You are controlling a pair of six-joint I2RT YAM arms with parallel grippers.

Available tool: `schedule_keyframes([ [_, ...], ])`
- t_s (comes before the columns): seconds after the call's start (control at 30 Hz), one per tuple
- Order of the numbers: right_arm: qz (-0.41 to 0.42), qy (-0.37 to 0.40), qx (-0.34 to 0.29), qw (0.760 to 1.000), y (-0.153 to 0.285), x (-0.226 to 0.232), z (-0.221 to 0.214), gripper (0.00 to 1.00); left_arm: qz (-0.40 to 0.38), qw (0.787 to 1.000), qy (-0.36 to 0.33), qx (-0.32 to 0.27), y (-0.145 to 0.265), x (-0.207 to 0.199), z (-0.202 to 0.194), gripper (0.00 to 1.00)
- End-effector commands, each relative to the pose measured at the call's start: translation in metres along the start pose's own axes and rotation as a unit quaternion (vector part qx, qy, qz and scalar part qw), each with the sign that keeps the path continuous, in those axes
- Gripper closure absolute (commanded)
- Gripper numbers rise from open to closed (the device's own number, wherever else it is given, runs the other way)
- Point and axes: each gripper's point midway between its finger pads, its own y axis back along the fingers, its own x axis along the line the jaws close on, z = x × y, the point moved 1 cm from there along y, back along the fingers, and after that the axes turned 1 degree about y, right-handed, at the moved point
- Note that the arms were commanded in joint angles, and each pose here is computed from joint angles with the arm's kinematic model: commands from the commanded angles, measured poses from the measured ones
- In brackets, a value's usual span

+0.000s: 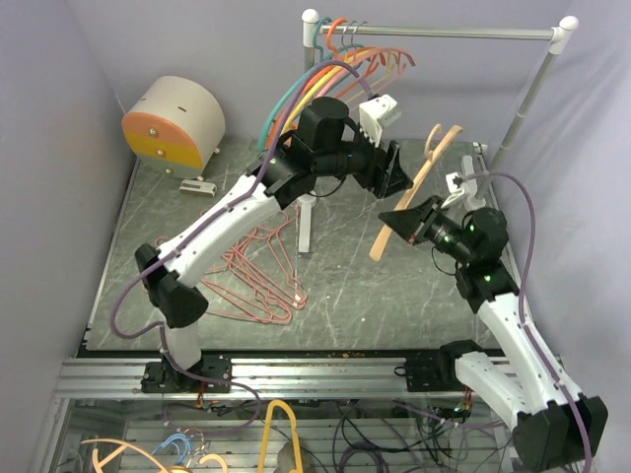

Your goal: Organize the hangers

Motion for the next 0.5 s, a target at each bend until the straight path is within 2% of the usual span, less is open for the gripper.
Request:
schedule_keyframes([
  [0.0, 0.001, 0.002, 0.056, 0.998, -0.008, 0.011, 0.007, 1.0, 0.118, 0.97, -0.212, 0.001, 0.058, 0.0, 0.037, 0.23],
  [0.13, 0.022, 0.027, 0.058, 0.998, -0.021, 0.032, 0.041, 1.0, 0.197, 0.94, -0.275, -0.039, 0.114, 0.001, 0.084, 0.22],
  [0.2, 0.045, 0.04, 0.054, 0.997, -0.028, 0.049, 0.063, 1.0, 0.259, 0.915, -0.302, -0.066, 0.149, 0.003, 0.111, 0.22],
  [0.33, 0.092, 0.034, 0.068, 0.993, -0.049, 0.069, 0.089, 1.0, 0.44, 0.839, -0.283, -0.15, 0.244, 0.03, 0.167, 0.21],
  [0.37, 0.1, 0.032, 0.07, 0.992, -0.054, 0.072, 0.095, 1.0, 0.486, 0.813, -0.263, -0.181, 0.282, 0.042, 0.182, 0.21],
  [0.47, 0.118, 0.019, 0.069, 0.99, -0.072, 0.078, 0.112, 1.0, 0.587, 0.746, -0.225, -0.22, 0.355, 0.057, 0.191, 0.19],
])
